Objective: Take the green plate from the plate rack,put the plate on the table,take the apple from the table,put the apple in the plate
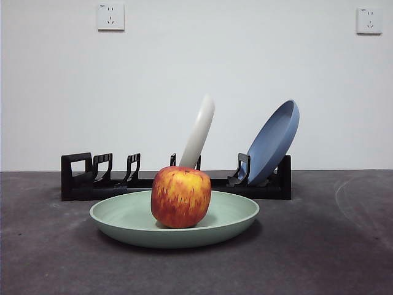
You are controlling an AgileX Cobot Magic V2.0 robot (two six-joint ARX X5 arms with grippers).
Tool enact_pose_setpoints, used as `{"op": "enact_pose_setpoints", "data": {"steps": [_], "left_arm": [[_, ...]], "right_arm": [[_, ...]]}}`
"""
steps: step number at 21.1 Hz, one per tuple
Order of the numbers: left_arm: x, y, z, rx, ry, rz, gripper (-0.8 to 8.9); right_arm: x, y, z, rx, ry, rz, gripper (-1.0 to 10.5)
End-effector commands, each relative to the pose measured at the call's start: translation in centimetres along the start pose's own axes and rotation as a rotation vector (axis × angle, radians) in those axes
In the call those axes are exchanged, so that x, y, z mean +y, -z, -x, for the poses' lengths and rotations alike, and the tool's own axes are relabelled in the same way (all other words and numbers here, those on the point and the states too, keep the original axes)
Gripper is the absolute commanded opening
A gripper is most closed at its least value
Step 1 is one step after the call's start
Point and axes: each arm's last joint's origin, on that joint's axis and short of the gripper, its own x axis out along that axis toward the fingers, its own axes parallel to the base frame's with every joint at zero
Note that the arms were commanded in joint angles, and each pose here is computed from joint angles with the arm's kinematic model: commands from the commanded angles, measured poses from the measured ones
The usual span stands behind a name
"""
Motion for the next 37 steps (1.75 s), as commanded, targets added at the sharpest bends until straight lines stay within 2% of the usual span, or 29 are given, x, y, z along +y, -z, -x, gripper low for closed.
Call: {"op": "enact_pose_setpoints", "data": {"steps": [1,5,12,15,19,24,37], "left_arm": [[0.0,0.1,-0.1,-0.001,0.003,-0.012,-0.03],[0.0,0.1,-0.1,-0.001,0.003,-0.012,-0.03],[0.0,0.1,-0.1,-0.001,0.003,-0.012,-0.03],[0.0,0.1,-0.1,-0.001,0.003,-0.012,-0.03],[0.1,0.1,-0.1,-0.001,0.003,-0.012,-0.03],[0.0,0.1,-0.1,-0.001,0.003,-0.013,-0.03],[0.1,0.2,-0.1,0.002,0.002,-0.012,-0.03]], "right_arm": [[-1.4,1.5,0.8,-0.021,0.072,-0.001,0.0],[-2.7,2.1,1.6,0.045,0.165,-0.006,0.0],[-3.2,3.5,2.8,0.182,0.206,0.032,0.0],[-3.1,3.8,3.3,0.202,0.168,0.059,0.0],[-2.8,3.3,3.6,0.140,0.081,0.093,0.0],[-2.7,2.8,4.0,0.071,0.076,0.094,0.0],[-2.8,2.8,4.0,0.070,0.080,0.102,0.0]]}}
